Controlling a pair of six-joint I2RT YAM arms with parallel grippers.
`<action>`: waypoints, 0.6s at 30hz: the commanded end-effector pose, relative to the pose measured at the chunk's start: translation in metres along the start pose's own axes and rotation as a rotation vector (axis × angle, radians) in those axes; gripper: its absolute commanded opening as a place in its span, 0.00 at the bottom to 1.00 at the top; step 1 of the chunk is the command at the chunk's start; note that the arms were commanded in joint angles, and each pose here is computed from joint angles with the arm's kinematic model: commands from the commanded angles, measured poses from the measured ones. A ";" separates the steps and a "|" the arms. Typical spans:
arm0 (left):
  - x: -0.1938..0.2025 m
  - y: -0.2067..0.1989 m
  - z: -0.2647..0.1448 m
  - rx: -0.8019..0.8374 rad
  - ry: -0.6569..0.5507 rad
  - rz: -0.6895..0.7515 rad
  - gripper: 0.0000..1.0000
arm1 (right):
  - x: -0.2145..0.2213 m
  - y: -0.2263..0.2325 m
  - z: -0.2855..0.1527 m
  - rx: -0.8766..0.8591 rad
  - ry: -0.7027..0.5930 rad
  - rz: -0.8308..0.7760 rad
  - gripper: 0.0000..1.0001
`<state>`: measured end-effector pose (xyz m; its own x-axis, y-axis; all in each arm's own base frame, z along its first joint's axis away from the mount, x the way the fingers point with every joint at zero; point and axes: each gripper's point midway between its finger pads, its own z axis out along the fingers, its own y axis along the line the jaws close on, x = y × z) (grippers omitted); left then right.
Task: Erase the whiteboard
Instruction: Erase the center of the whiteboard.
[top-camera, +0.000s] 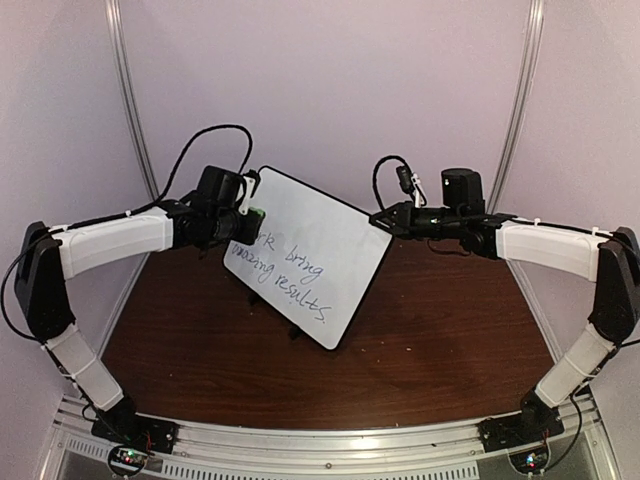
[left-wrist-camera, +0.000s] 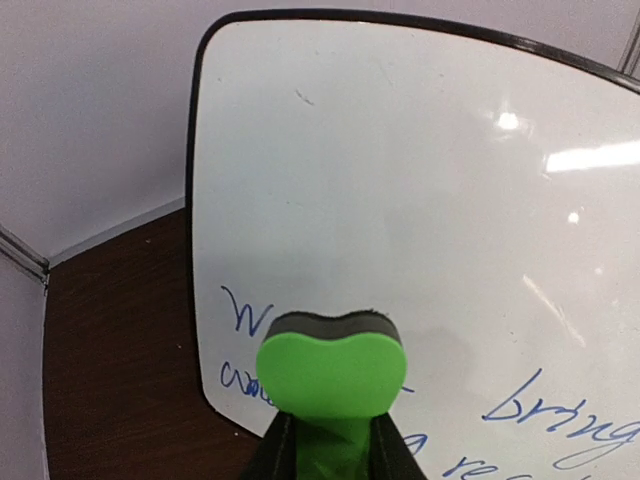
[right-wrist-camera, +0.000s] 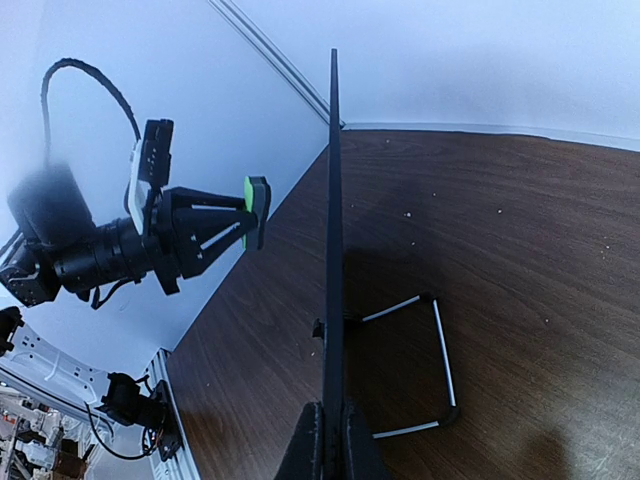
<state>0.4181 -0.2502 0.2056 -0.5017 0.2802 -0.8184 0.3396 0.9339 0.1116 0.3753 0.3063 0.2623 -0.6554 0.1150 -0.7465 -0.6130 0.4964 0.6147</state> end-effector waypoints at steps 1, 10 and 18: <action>-0.054 0.001 -0.016 0.112 -0.190 -0.004 0.17 | 0.003 0.037 -0.004 -0.118 0.030 -0.070 0.00; -0.085 -0.066 -0.025 0.301 -0.244 0.105 0.17 | 0.005 0.034 -0.003 -0.105 0.036 -0.067 0.00; -0.080 -0.172 -0.041 0.411 -0.213 0.258 0.17 | 0.005 0.030 0.001 -0.099 0.039 -0.054 0.00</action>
<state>0.3858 -0.3939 0.2739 -0.2423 0.3493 -0.9051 0.6873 0.7203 0.0940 0.3750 0.3064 0.2629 -0.6493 0.1105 -0.7525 -0.6196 0.4969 0.6076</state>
